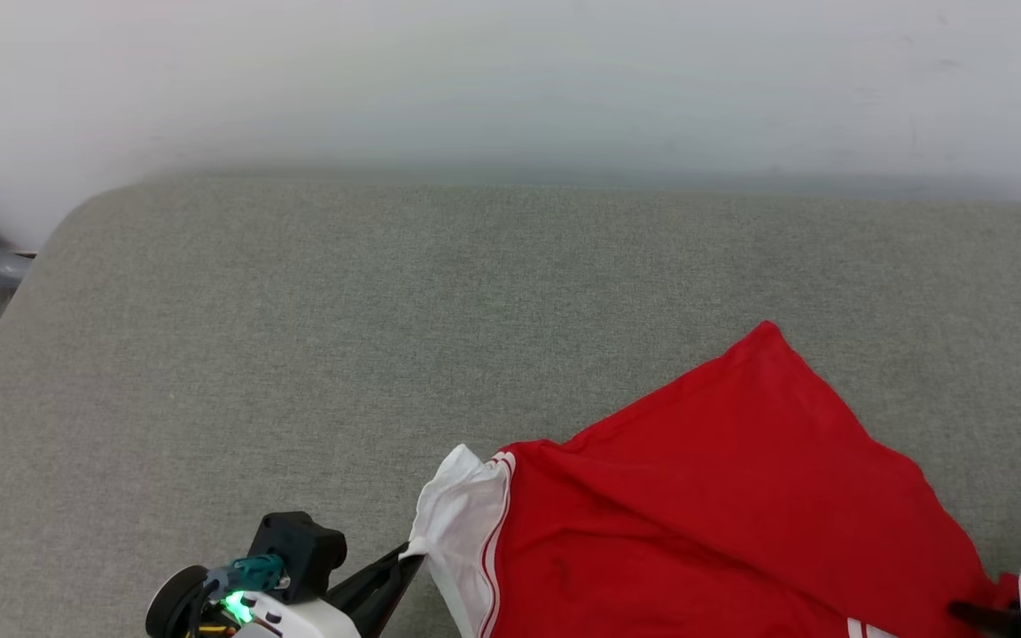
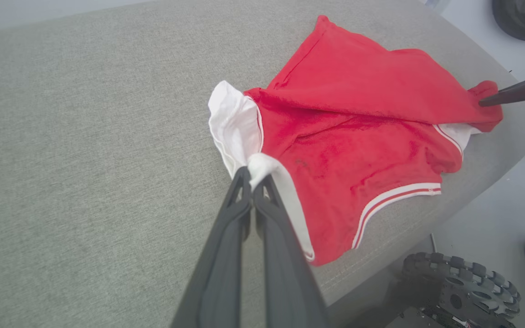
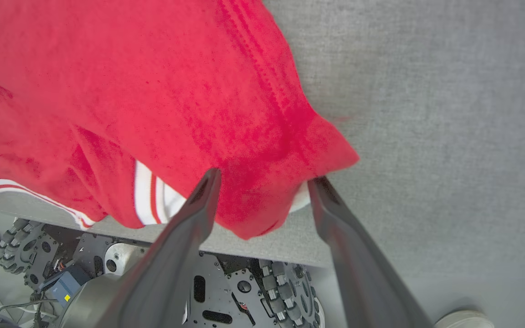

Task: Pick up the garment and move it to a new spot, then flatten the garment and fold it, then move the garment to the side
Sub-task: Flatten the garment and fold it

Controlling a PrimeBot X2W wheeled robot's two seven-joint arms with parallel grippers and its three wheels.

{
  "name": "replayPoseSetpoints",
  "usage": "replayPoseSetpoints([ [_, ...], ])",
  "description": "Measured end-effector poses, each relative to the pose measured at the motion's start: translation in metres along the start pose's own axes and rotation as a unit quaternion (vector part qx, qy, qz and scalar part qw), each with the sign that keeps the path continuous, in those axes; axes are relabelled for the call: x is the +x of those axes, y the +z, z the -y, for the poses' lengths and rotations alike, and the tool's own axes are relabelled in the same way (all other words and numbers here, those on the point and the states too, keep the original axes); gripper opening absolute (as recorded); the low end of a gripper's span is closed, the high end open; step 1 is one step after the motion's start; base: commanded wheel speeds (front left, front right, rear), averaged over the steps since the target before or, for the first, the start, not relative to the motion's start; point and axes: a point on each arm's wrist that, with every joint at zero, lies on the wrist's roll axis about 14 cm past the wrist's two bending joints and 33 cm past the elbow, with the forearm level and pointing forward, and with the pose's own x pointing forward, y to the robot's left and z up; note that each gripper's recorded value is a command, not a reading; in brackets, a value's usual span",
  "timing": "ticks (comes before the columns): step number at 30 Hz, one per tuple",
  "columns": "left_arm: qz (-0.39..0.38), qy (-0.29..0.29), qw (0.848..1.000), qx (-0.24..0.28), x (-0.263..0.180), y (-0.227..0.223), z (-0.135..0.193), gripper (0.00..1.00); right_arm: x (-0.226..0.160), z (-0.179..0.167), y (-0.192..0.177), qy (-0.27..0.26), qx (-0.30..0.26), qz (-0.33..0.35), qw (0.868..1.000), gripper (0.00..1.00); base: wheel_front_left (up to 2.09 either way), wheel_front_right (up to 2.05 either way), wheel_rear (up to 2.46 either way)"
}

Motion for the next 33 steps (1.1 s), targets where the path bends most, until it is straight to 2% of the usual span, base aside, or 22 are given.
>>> replayPoseSetpoints([
  [3,-0.001,0.001,1.000,0.001,0.002,0.001,-0.002,0.00,-0.007,-0.016,0.026,0.021,-0.028,0.014,0.999,1.00,0.00,0.00,0.00],
  [7,-0.002,0.002,1.000,0.003,0.005,0.001,-0.004,0.00,-0.016,-0.030,0.067,0.025,-0.076,0.039,0.996,1.00,0.00,0.00,0.00],
  [13,-0.003,0.007,1.000,0.006,0.011,0.005,-0.012,0.00,-0.008,-0.063,0.119,0.043,-0.123,0.052,0.990,1.00,0.00,0.00,0.00],
  [17,-0.012,0.018,1.000,-0.006,0.011,0.001,-0.019,0.00,0.015,-0.084,0.135,0.050,-0.151,0.027,0.987,1.00,0.00,0.00,0.00],
  [25,-0.023,0.039,0.999,-0.015,0.013,-0.002,-0.033,0.00,0.067,-0.101,0.170,0.037,-0.180,-0.010,0.983,1.00,0.00,0.00,0.00],
  [33,-0.039,0.054,0.997,-0.030,0.017,-0.010,-0.039,0.00,0.119,-0.106,0.176,0.031,-0.182,-0.053,0.981,1.00,0.00,0.00,0.00],
])
